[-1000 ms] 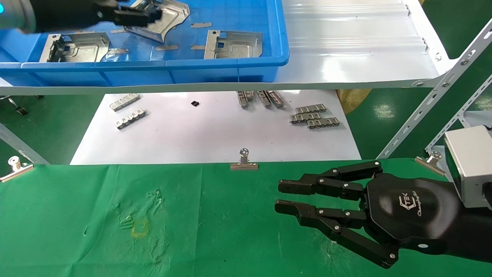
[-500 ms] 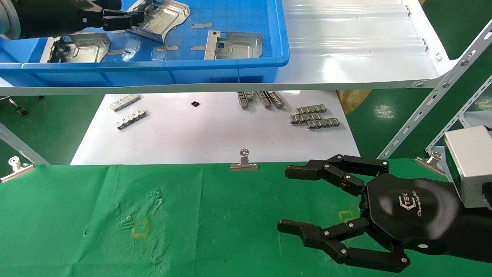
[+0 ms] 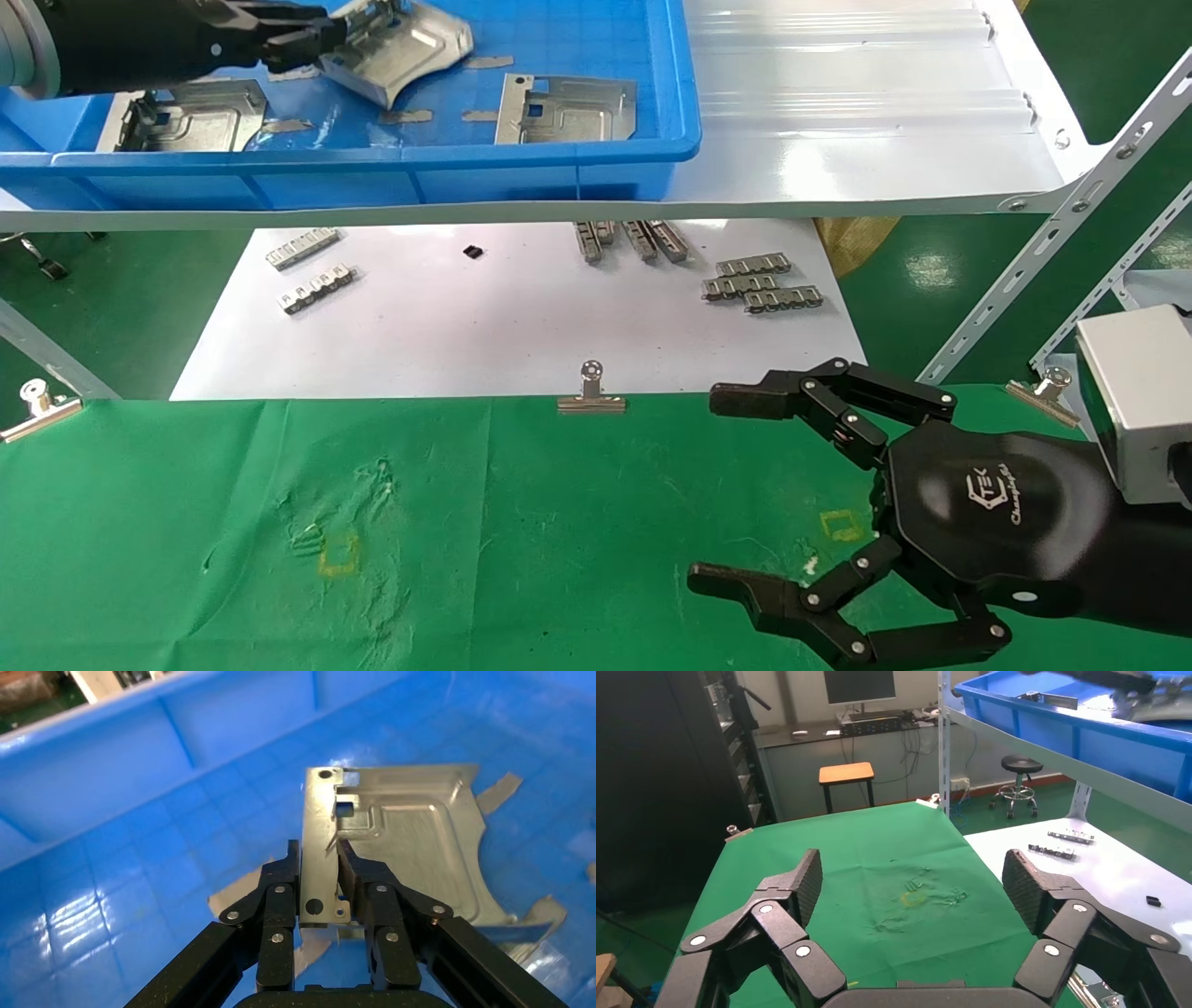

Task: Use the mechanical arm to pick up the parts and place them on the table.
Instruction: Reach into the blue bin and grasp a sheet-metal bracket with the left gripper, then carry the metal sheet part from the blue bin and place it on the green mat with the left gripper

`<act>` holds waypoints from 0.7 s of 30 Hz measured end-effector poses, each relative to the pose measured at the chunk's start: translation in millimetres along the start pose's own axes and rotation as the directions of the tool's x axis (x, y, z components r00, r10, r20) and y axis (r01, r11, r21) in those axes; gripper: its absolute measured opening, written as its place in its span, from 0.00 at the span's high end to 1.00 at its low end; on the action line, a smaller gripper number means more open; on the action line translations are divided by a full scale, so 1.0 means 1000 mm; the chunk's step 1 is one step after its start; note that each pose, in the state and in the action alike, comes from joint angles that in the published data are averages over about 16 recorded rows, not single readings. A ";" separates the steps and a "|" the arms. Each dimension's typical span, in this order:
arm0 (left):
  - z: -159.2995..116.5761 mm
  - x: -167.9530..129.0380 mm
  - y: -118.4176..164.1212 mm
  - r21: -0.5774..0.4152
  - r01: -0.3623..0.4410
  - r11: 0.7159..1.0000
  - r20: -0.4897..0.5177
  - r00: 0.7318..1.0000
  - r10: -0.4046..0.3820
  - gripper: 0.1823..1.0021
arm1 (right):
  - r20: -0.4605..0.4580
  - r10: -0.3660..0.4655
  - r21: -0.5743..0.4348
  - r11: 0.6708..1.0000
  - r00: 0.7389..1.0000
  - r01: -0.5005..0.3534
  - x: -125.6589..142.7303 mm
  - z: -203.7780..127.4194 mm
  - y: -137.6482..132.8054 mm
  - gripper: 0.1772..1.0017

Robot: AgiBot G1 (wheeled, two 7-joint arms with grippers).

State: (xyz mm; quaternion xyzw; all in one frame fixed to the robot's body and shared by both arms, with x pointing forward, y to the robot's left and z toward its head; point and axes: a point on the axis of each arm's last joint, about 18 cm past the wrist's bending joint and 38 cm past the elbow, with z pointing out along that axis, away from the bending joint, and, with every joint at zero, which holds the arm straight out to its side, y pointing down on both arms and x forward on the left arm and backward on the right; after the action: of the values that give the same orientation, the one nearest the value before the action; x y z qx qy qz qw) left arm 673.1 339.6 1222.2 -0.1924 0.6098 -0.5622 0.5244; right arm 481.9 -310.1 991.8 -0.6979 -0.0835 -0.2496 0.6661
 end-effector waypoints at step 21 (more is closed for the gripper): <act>-0.060 0.068 0.002 0.191 -0.137 0.972 -0.454 0.866 0.211 0.88 | 0.000 0.000 0.000 1.000 1.000 0.000 0.000 0.000 0.000 0.00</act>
State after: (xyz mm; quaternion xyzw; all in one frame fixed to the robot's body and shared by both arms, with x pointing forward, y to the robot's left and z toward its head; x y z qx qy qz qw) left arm 596.9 313.3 1180.9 0.0465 0.6888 -0.5873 0.4223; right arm 481.9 -310.1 991.8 -0.6979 -0.0835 -0.2496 0.6661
